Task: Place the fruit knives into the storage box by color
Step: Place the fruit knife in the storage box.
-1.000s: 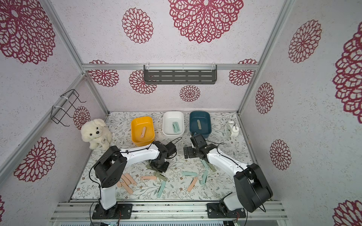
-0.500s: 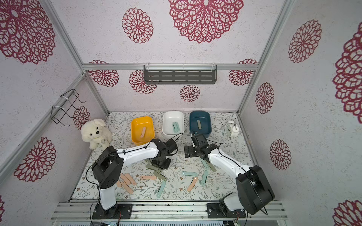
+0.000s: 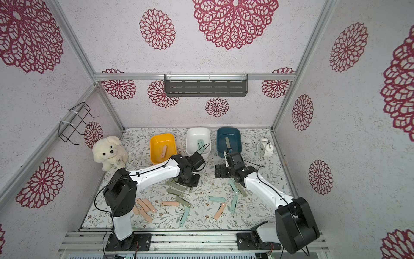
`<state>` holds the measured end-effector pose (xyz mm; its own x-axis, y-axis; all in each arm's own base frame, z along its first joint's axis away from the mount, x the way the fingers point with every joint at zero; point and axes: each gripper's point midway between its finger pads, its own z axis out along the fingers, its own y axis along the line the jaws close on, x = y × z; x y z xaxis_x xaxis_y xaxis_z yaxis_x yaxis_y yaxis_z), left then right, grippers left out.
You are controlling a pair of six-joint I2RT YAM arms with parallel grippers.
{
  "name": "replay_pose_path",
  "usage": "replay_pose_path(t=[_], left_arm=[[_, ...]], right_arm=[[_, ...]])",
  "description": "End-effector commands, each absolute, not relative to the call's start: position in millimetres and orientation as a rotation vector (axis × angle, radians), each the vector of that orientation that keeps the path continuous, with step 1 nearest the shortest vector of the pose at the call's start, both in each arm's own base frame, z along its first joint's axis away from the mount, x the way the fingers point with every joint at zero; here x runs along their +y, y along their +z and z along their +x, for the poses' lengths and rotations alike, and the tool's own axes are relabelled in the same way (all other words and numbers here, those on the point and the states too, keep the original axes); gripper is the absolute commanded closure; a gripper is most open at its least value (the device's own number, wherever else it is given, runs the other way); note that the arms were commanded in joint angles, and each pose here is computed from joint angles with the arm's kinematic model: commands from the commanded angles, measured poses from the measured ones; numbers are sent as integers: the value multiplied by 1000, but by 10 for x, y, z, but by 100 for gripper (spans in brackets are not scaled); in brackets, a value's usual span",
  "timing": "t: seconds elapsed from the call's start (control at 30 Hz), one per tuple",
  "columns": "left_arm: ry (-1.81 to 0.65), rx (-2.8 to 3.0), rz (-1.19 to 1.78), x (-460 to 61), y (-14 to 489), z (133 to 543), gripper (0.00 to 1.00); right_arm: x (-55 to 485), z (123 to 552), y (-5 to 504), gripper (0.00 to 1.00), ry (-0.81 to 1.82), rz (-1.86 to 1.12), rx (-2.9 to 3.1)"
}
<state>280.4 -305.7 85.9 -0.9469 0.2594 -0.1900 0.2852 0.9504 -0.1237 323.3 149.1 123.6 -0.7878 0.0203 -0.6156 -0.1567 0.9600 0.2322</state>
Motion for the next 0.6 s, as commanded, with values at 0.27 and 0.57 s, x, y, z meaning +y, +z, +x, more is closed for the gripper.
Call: replay_pose_path(t=[0.27,0.57], left_arm=[[-615,2498,279,-4159,1690,4288,100],[-690,2194,184,-4632,1735,5127,100]], right_arm=[[924,3405,1663,1,501,203,2234],[753,3369,1555,1,552,265,2226]])
